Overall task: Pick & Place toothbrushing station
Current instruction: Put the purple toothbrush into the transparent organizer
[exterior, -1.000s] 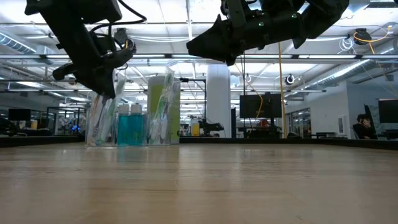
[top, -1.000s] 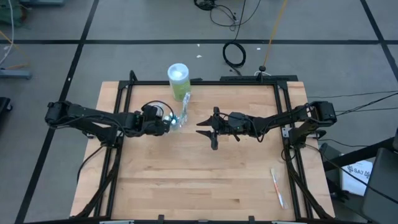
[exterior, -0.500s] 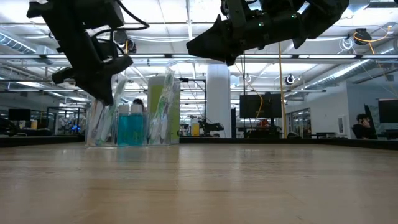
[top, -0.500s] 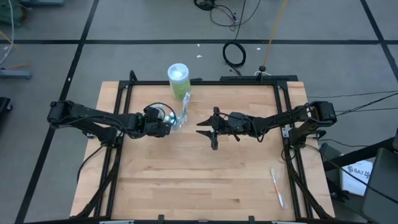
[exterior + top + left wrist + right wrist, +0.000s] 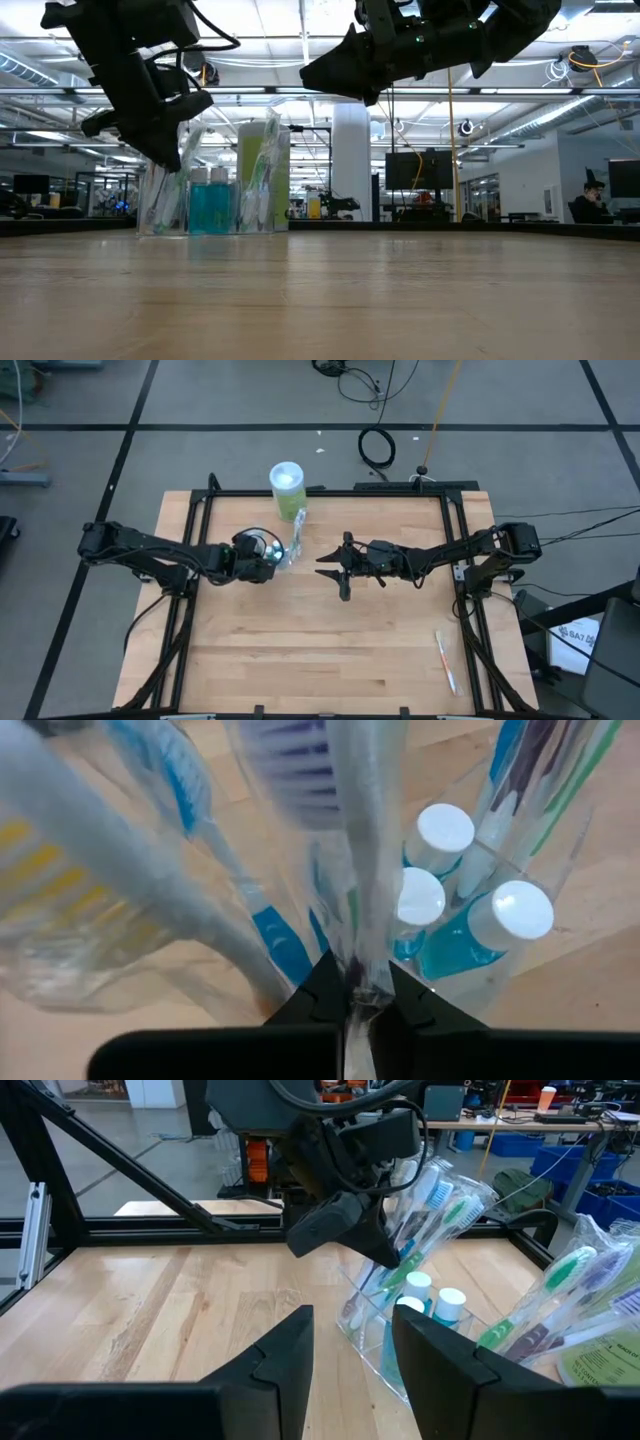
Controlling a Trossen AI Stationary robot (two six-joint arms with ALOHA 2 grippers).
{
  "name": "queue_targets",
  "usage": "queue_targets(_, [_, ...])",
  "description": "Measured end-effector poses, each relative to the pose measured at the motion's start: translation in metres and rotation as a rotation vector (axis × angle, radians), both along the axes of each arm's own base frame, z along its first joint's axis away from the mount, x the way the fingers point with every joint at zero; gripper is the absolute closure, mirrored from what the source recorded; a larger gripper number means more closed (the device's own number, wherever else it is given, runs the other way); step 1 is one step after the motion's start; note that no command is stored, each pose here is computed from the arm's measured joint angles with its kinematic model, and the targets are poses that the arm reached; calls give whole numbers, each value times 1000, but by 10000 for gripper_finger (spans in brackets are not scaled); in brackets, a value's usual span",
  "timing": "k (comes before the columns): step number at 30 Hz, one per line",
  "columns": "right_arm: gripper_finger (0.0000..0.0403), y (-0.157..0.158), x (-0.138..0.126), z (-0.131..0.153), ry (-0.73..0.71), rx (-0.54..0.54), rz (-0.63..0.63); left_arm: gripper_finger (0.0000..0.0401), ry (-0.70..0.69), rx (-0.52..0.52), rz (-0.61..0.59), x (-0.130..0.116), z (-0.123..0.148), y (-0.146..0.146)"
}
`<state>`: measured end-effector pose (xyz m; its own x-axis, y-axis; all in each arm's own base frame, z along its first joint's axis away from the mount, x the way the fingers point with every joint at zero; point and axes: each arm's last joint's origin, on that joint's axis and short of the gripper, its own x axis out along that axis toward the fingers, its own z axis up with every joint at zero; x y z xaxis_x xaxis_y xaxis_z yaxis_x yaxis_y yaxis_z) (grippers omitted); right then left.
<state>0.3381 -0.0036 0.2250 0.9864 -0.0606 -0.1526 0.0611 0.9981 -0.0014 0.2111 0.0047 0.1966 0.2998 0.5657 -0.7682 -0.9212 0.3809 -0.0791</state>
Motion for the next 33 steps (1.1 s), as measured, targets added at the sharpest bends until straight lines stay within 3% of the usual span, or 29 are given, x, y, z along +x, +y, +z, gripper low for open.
queue_targets(7, [273, 0, 0, 0, 0, 0, 0, 356, -12, -31, 0, 0, 0, -3])
queue_targets(19, [271, 0, 0, 0, 5, 0, 2, 370, 15, -39, -46, 0, -1, -3])
queue_targets(33, [207, 9, -1, -7, 67, 12, 25, 279, 48, -49, -99, 1, -1, -2])
